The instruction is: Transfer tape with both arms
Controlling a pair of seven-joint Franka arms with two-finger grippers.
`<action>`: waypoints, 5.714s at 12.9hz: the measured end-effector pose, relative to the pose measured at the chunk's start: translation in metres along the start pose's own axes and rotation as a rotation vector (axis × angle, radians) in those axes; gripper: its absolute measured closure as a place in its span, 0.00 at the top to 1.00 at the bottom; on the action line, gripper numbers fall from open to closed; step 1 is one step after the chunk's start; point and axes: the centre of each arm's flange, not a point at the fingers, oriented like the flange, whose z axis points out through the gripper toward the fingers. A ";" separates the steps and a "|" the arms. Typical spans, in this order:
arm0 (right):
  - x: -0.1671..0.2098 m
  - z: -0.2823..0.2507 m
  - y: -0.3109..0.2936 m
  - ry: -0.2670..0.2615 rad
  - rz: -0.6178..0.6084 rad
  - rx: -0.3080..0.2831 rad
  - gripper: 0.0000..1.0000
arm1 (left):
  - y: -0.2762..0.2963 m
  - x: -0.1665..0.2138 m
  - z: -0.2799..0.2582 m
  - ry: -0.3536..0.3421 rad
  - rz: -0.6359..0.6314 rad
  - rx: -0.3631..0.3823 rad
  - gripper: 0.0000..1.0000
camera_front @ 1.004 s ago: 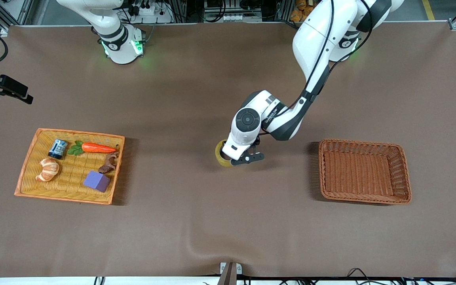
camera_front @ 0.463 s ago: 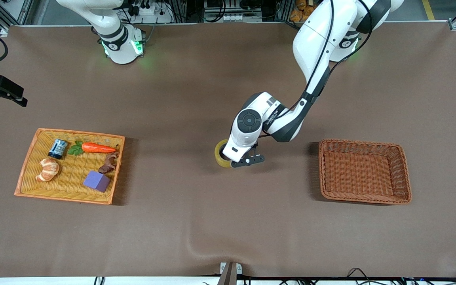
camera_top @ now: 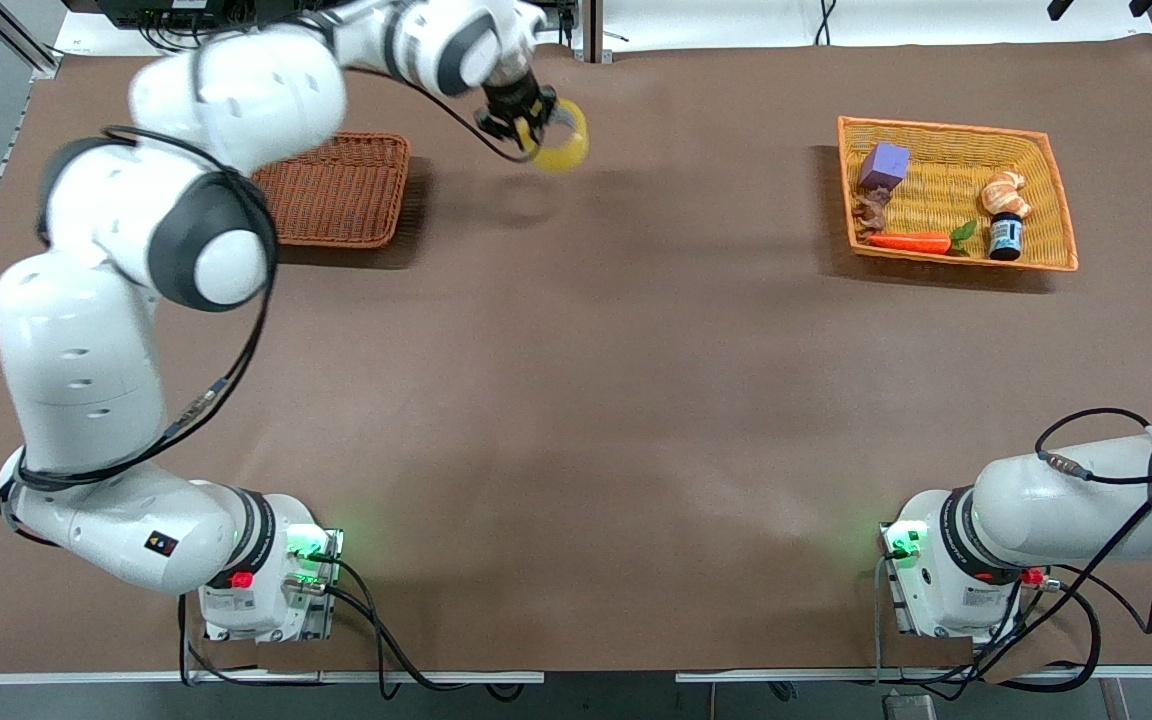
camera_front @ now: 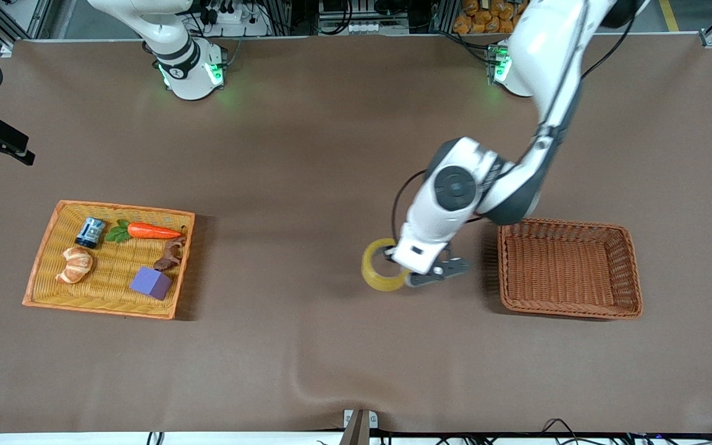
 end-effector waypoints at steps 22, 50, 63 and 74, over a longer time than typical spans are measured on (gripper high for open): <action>-0.001 0.001 0.001 -0.009 0.050 0.001 1.00 | -0.354 0.129 0.050 -0.111 0.368 0.088 0.22; -0.002 0.002 0.009 -0.014 0.059 0.002 1.00 | -0.300 0.094 -0.267 -0.023 0.313 0.118 1.00; -0.003 0.002 0.016 -0.015 0.054 0.002 1.00 | -0.301 0.064 -0.308 -0.023 0.311 0.137 1.00; -0.001 0.005 0.005 -0.021 0.030 0.010 1.00 | -0.292 0.049 -0.318 -0.027 0.365 0.152 1.00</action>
